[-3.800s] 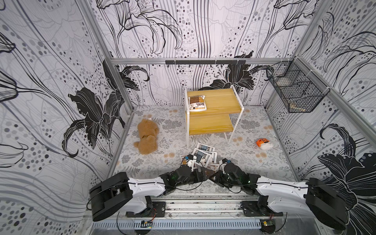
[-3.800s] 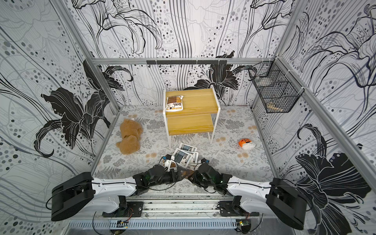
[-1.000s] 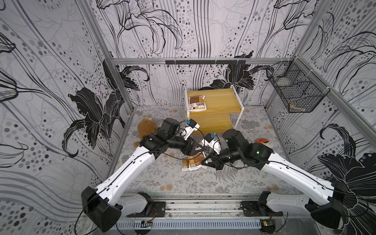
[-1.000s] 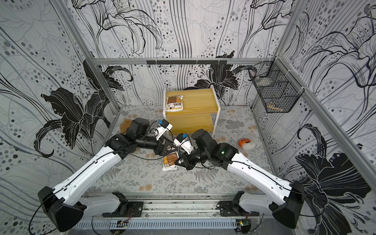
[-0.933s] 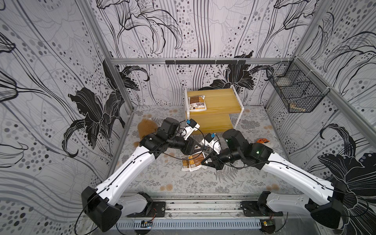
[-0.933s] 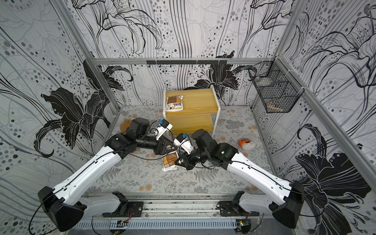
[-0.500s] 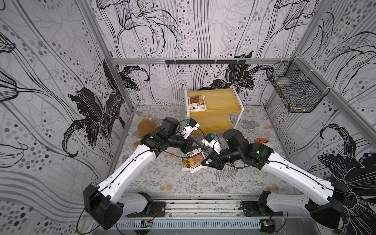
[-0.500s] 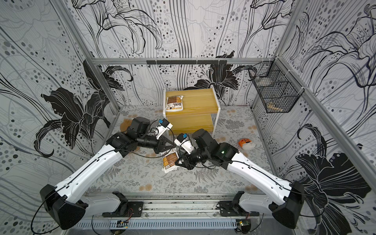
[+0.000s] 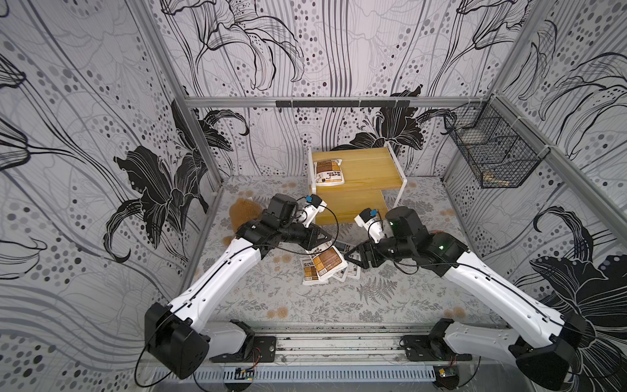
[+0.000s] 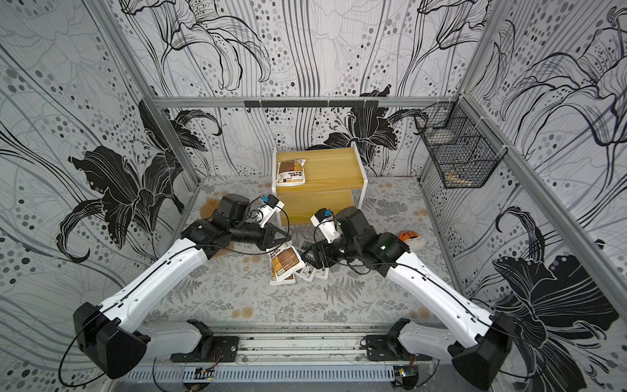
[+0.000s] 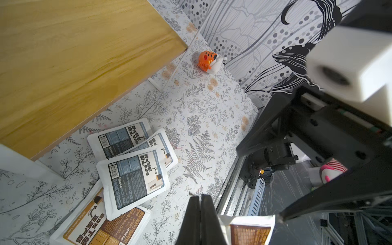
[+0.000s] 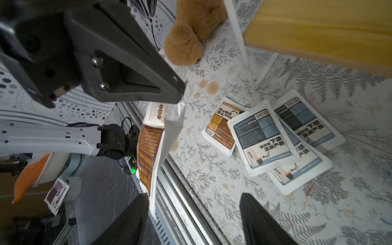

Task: Place the bagged coffee beans on the shelf by color
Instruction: Pick up the bagged coffee beans at the center of the board.

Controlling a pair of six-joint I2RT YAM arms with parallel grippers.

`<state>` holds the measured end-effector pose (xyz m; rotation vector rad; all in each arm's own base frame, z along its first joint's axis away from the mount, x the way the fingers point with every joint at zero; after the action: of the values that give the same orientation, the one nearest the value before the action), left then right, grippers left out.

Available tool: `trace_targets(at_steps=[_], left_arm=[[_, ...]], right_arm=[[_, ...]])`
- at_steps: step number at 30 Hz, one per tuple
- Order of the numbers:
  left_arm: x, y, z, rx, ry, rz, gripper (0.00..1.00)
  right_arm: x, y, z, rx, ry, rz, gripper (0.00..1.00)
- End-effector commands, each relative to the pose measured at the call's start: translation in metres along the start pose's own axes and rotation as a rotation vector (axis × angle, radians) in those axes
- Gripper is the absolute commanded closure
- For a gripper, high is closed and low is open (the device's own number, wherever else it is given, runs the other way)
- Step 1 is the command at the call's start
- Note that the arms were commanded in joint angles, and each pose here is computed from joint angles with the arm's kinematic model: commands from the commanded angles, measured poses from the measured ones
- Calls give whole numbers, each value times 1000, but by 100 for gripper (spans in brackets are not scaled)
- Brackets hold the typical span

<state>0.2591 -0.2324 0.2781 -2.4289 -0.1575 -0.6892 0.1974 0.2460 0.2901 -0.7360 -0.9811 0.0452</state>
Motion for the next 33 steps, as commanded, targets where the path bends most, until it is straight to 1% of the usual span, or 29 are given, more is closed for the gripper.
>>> trace_targets(at_steps=[1,4,5,6,7,9,11,15,16,19,20,22,25,27,30,33], left_arm=[[12,-7,-3,-28,-75,-116,100],[14,-14,-6,-65,-157,-197,100],[14,-16,-7,-79,-191,-223,100],[14,-20,-8,-89,-223,-253,100],[16,-25,-9,-99,-255,-283,100],[17,-33,-13,-132,-314,-337,100],[23,-46,-19,-182,-373,-417,100],[36,-83,-25,-285,-542,-640,100],[39,-96,-25,-311,-590,-714,100],[41,-128,-21,-373,-718,-885,100],[41,-136,-20,-391,-744,-923,100],[39,-151,-15,-420,-820,-1005,100],[32,-170,-8,-457,-888,-1111,100],[27,-180,-1,-458,-932,-1170,100],[21,-188,4,-481,-977,-1213,100],[20,-189,6,-481,-998,-1216,100]], right_arm=[[1,-19,-11,-98,65,-62,19],[7,-31,-10,-114,105,-133,9],[9,-34,-9,-112,114,-155,7],[13,-39,-6,-104,125,-189,2],[18,-46,-3,-94,134,-230,1],[27,-55,4,-59,151,-289,3],[36,-59,12,-5,166,-331,3],[51,-59,28,119,175,-378,3],[55,-60,32,149,166,-400,3],[61,-61,43,205,132,-455,3],[62,-61,49,225,116,-466,3],[63,-52,66,259,72,-469,2],[60,-30,93,299,0,-433,1],[60,-15,107,304,-41,-429,0],[67,-1,113,292,-82,-473,0],[79,12,116,269,-129,-515,0]])
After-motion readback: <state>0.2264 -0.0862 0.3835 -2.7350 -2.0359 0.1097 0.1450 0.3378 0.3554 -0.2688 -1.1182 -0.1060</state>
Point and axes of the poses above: each gripper's point midway between its finger pads, its own y axis out along the fingers, its own z axis along the line the jaws close on, x = y × z, the point moved 3 cm from there along -y, back along the fingers, and after that the axes turned 13 degrees about -y, right-handed, at the moved point
